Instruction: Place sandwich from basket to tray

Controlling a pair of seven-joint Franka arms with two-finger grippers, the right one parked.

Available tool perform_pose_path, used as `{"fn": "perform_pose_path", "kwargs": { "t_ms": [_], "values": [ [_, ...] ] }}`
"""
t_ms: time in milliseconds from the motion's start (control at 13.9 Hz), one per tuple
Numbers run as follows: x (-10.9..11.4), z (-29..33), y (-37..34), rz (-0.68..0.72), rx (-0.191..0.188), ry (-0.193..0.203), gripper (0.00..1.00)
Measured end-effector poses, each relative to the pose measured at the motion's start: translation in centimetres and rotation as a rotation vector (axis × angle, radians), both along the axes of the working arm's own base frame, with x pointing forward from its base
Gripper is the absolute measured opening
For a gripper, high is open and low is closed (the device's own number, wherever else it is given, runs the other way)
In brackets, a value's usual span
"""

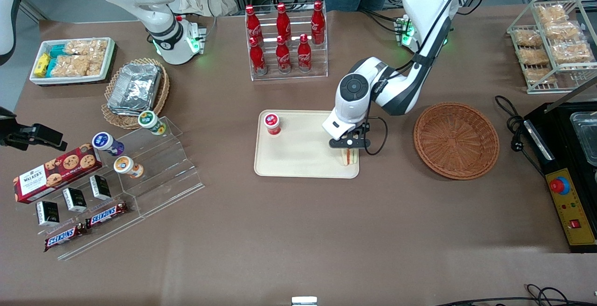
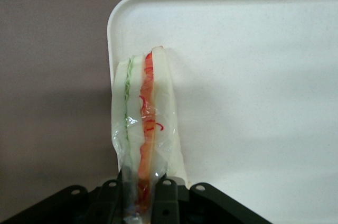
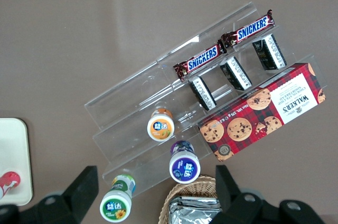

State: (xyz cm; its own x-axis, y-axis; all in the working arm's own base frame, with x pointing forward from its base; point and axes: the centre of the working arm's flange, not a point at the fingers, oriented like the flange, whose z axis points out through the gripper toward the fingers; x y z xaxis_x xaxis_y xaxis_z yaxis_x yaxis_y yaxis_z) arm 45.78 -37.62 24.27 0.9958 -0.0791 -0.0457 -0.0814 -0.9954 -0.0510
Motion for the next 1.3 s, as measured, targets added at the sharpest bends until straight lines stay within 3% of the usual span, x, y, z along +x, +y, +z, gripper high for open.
{"fn": "perform_pose_path", "kwargs": {
  "t_ms": [144,361,577,649,794,938,1155,1299],
  "values": [
    [-0.1,-0.1,-0.1,-0.043,-0.001,0.003,0.33],
    [0.0,0.5,-0.8,-0.058,-0.010,-0.008,0.63],
    [2.6,4.3,-2.2,-0.033,-0.051,-0.062,0.94],
    [3.6,6.5,-2.5,0.006,-0.047,-0.065,1.00],
    [5.5,12.0,-2.7,0.066,-0.001,-0.038,1.00],
    [7.0,17.6,-2.1,0.098,0.016,-0.038,1.00],
    [9.4,23.0,0.8,0.161,-0.024,-0.087,1.00],
    [10.6,25.8,4.2,0.183,-0.061,-0.085,1.00]
  ]
}}
